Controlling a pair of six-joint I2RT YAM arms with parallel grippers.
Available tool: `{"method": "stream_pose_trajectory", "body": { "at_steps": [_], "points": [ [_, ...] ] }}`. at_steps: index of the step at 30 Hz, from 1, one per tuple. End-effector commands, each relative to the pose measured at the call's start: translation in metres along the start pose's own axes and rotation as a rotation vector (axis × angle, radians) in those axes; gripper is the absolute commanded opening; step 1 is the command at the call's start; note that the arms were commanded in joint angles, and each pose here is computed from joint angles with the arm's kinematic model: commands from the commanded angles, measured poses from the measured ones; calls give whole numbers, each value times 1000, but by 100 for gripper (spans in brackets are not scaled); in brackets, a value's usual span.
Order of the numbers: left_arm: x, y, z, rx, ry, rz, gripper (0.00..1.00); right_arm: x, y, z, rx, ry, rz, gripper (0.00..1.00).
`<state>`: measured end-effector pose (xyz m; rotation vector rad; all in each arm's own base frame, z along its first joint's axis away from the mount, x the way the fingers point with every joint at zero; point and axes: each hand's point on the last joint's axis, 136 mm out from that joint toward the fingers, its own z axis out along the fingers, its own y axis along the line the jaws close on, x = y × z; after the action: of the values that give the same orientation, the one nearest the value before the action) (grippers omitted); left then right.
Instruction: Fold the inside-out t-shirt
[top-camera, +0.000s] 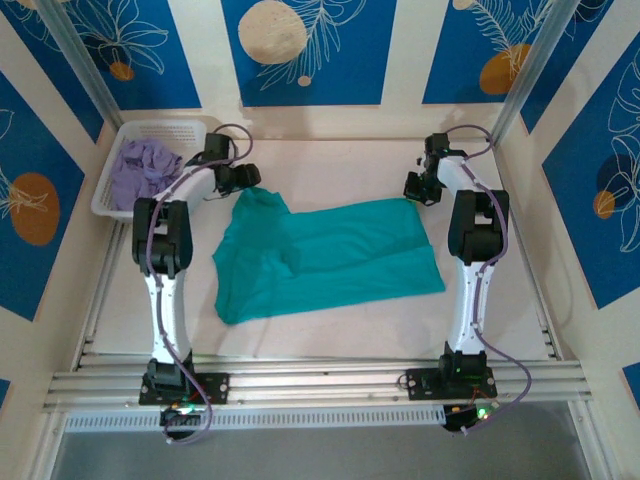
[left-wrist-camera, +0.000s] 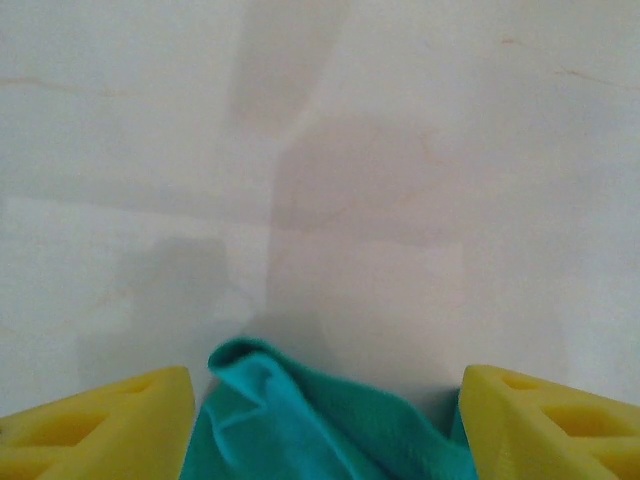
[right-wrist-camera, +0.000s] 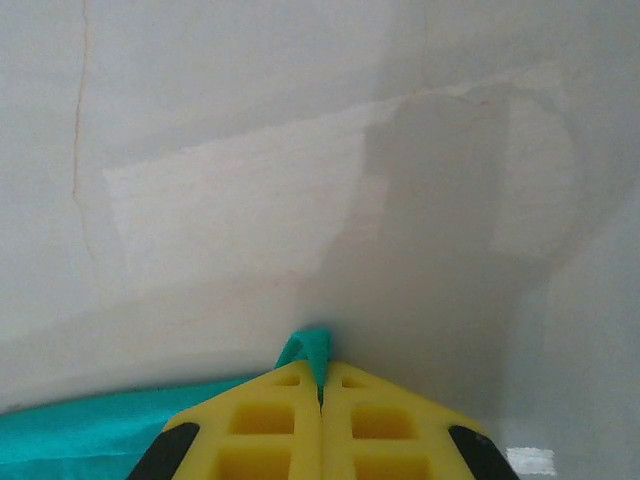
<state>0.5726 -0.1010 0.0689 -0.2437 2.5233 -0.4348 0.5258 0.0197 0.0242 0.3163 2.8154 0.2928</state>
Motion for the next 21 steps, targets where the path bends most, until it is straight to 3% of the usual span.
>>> {"method": "stream_pose_trajectory", "body": {
  "at_steps": [1,7,21],
  "points": [
    [5,9,8,-36,67,18,68,0,8,-11,-32,-12,-28,4],
    [9,11,23,-35,99,7,58,-2,7,-11,-35,-16,-28,4],
    [6,10,32,-17,98,34,20,-5,8,-15,-46,-25,-33,4]
  ]
}}
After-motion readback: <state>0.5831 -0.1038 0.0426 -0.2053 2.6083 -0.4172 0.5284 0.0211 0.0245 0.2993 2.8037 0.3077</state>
